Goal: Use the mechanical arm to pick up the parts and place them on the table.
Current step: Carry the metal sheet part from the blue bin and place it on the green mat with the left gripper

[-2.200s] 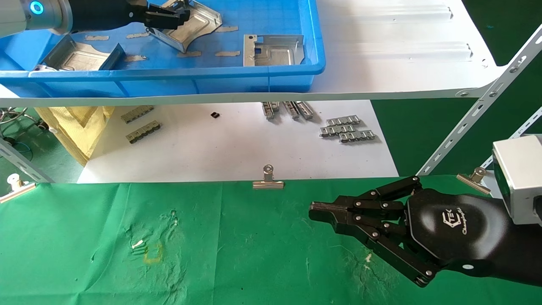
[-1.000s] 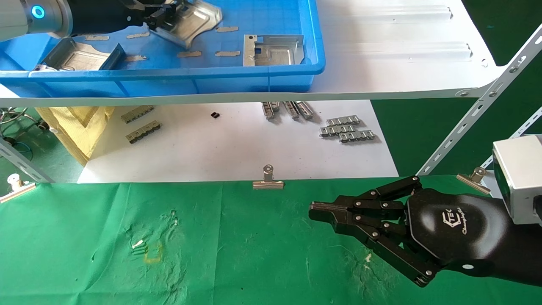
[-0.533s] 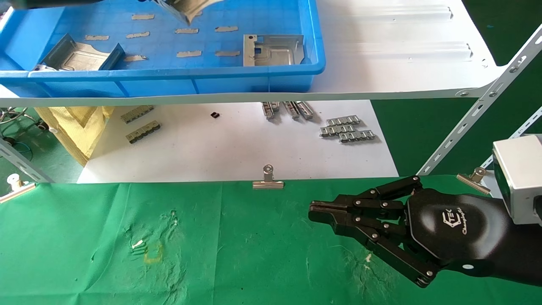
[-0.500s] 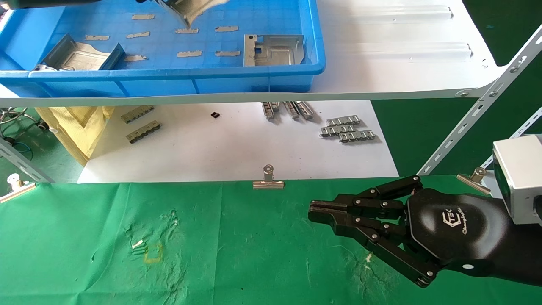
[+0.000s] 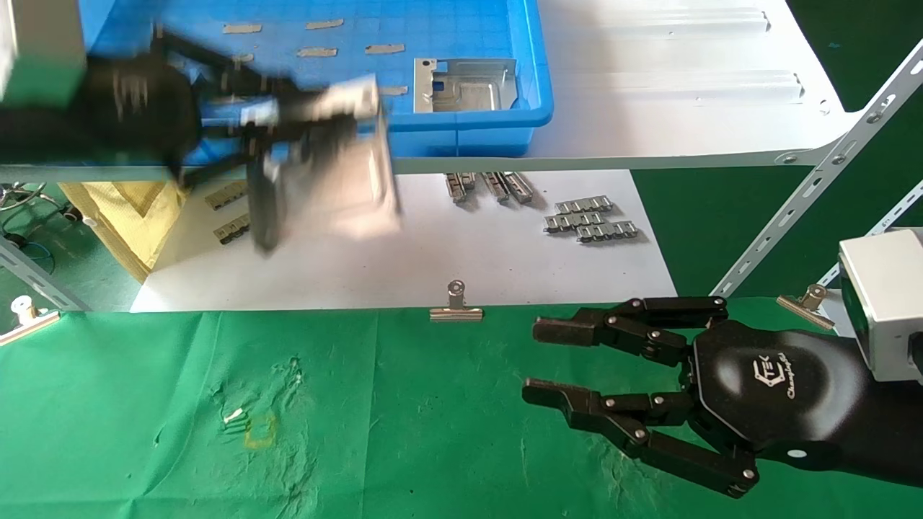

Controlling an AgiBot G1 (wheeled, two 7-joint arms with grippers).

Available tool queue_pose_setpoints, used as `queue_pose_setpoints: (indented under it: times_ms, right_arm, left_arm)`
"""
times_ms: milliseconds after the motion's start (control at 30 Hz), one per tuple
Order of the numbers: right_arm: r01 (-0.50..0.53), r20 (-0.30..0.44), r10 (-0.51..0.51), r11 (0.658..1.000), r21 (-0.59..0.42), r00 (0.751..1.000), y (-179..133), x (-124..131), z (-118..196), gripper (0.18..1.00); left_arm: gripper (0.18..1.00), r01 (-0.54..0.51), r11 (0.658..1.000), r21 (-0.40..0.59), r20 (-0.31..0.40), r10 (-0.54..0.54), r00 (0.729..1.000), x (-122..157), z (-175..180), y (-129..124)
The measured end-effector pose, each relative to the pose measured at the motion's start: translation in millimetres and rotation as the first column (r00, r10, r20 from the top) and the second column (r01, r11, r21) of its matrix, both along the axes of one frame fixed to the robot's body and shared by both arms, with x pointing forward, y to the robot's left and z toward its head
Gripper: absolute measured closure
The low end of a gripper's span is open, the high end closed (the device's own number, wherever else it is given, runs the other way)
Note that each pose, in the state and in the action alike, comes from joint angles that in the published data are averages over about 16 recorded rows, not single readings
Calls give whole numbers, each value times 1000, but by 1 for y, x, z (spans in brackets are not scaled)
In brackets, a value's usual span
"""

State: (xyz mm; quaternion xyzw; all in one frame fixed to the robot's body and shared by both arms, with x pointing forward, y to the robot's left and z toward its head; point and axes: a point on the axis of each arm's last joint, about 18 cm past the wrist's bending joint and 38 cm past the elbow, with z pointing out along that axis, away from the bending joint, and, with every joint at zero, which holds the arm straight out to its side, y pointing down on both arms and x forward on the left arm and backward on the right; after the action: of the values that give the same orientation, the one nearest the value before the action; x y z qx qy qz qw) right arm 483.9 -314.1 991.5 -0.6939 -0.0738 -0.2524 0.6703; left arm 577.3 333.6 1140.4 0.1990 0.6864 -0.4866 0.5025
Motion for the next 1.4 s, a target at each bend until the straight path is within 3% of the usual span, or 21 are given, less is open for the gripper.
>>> queue_pose_setpoints:
  times_ms: [200,400,667,833,1133,1400]
  right_arm:
    - [0,0,0,1000,0,1000,0,0,0,666]
    - [0,0,0,1000,0,1000,0,0,0,523]
    - [0,0,0,1000,0,1000,0,0,0,353]
    - [0,0,0,1000,0,1000,0,0,0,270]
    - [0,0,0,1000,0,1000,0,0,0,198]
    - [0,0,0,1000,0,1000,0,0,0,179]
  left_arm:
    - [915,-21,988,156,-33,26,999,6,-68,14]
    - [915,-77,950,303,-94,111,989,24,-130,34]
    - [915,-148,899,413,-126,217,968,47,-176,58]
    - [914,-167,895,415,-132,240,962,53,-186,64]
    - [896,-164,919,359,-156,233,960,51,-187,67]
    - [819,-178,965,191,-217,218,951,44,-171,69]
